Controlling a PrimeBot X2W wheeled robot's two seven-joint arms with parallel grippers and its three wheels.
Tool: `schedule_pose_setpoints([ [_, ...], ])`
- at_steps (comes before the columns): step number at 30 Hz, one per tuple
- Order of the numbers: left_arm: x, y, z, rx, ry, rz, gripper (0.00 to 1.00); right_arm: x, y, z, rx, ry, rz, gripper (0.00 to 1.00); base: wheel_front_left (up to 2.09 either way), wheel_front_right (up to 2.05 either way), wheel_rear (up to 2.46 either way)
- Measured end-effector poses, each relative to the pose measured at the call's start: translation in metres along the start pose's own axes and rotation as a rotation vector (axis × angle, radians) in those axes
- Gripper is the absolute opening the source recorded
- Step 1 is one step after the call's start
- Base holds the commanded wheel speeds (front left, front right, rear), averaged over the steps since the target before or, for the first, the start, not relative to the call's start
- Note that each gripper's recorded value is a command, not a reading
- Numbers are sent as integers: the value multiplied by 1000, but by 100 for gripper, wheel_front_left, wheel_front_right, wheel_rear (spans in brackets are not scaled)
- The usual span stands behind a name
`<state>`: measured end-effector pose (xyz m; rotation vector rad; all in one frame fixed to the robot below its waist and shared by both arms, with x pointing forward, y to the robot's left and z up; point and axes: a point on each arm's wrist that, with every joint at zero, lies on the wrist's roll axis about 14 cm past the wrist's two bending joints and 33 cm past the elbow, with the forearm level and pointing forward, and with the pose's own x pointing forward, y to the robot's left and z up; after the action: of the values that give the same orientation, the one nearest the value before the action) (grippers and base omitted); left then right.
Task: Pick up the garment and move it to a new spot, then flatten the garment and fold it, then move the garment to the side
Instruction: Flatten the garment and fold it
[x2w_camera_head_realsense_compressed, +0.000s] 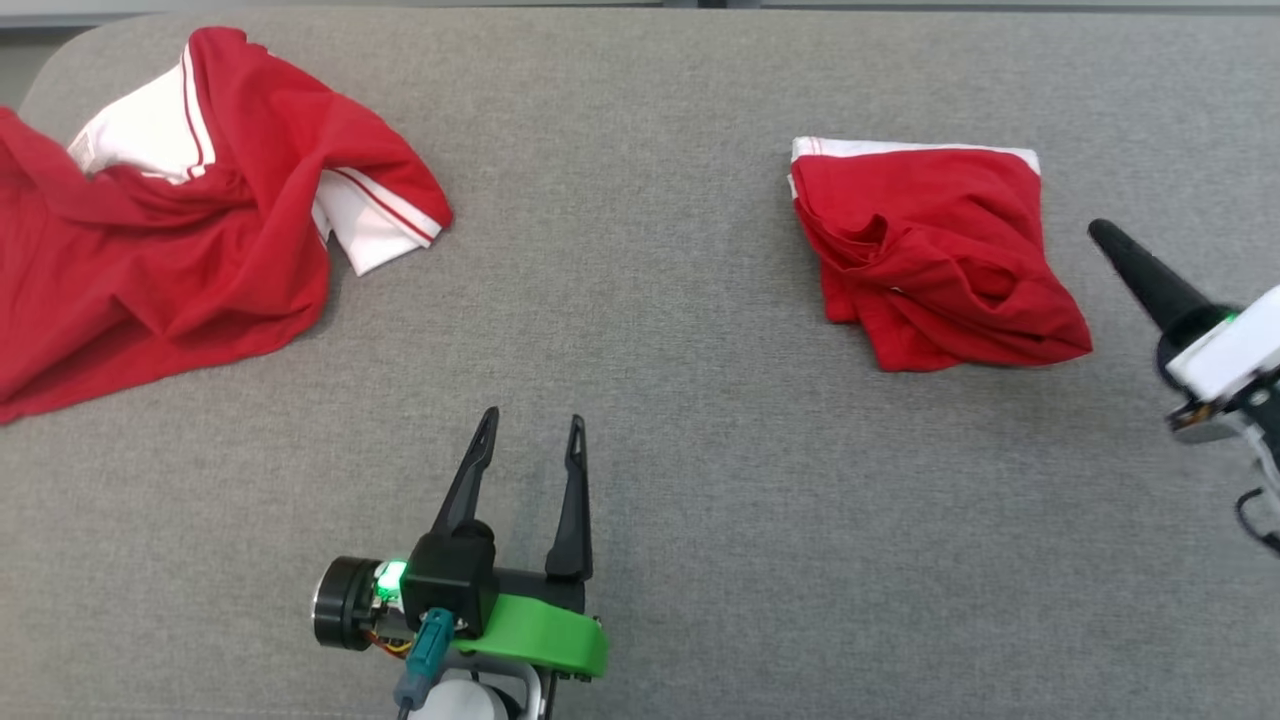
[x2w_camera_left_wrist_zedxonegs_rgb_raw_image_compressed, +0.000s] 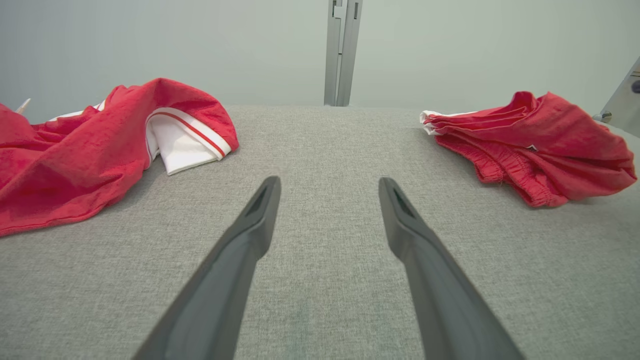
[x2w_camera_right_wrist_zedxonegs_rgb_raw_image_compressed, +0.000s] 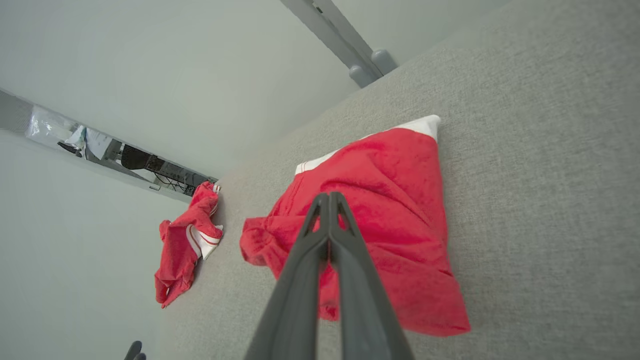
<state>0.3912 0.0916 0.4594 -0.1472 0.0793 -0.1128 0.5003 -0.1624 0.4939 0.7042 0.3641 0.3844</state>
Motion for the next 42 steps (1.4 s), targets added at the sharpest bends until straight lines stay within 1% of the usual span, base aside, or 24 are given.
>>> schedule_pose_setpoints([
  [1, 0, 0, -1, -2, 4, 0, 100, 4, -3, 2, 53, 28, 2, 0, 0, 0, 0],
  [4, 1, 2, -4, -6, 13, 6, 100, 15, -11, 0, 161, 132, 5, 0, 0, 0, 0],
  [7, 1, 6, -6, -13, 23, 21, 100, 21, -22, -17, 218, 276, -11, 0, 0, 0, 0],
  [11, 0, 10, -11, -15, 38, 41, 100, 29, -31, -41, 245, 433, -26, 0, 0, 0, 0],
  [13, 0, 13, -13, -17, 46, 53, 100, 35, -28, -50, 259, 478, -8, 0, 0, 0, 0],
  [16, 0, 18, -19, -16, 65, 71, 100, 41, -12, -69, 274, 557, 55, 0, 0, 0, 0],
  [18, 0, 19, -20, -20, 69, 74, 100, 36, -4, -83, 258, 615, 79, 0, 0, 0, 0],
  [20, 2, 17, -20, -23, 68, 69, 100, 21, -3, -101, 223, 693, 79, 0, 0, 0, 0],
  [21, 2, 16, -20, -24, 67, 66, 100, 17, -2, -104, 216, 707, 84, 0, 0, 0, 0],
  [23, 4, 15, -19, -24, 64, 60, 100, 19, 12, -95, 192, 670, 130, 0, 0, 0, 0],
  [25, 6, 15, -19, -25, 63, 58, 100, 28, 33, -73, 145, 567, 202, 0, 0, 0, 0],
  [27, 7, 16, -20, -25, 64, 58, 100, 34, 50, -56, 67, 469, 248, 0, 0, 0, 0],
  [30, 8, 15, -21, -23, 67, 54, 100, 38, 59, -51, -54, 378, 261, 0, 0, 0, 0],
  [32, 8, 14, -21, -20, 65, 46, 100, 41, 55, -46, -142, 308, 240, 0, 0, 0, 0],
  [33, 9, 14, -19, -13, 59, 44, 100, 45, 46, -40, -242, 245, 202, 0, 0, 0, 0],
  [34, 10, 14, -18, -10, 55, 43, 100, 48, 35, -37, -318, 201, 168, 0, 0, 0, 0],
  [36, 11, 14, -16, -5, 50, 41, 100, 52, 23, -40, -430, 158, 133, 0, 0, 0, 0],
  [38, 11, 13, -16, -4, 48, 36, 100, 57, 17, -48, -467, 122, 118, 0, 0, 0, 0],
  [40, 11, 13, -15, -2, 47, 32, 100, 62, 10, -52, -557, 90, 110, 0, 0, 0, 0],
  [41, 11, 13, -15, -1, 45, 31, 100, 64, 8, -52, -572, 68, 104, 0, 0, 0, 0],
  [42, 11, 12, -14, 0, 44, 30, 100, 66, 4, -53, -609, 52, 96, 0, 0, 0, 0],
])
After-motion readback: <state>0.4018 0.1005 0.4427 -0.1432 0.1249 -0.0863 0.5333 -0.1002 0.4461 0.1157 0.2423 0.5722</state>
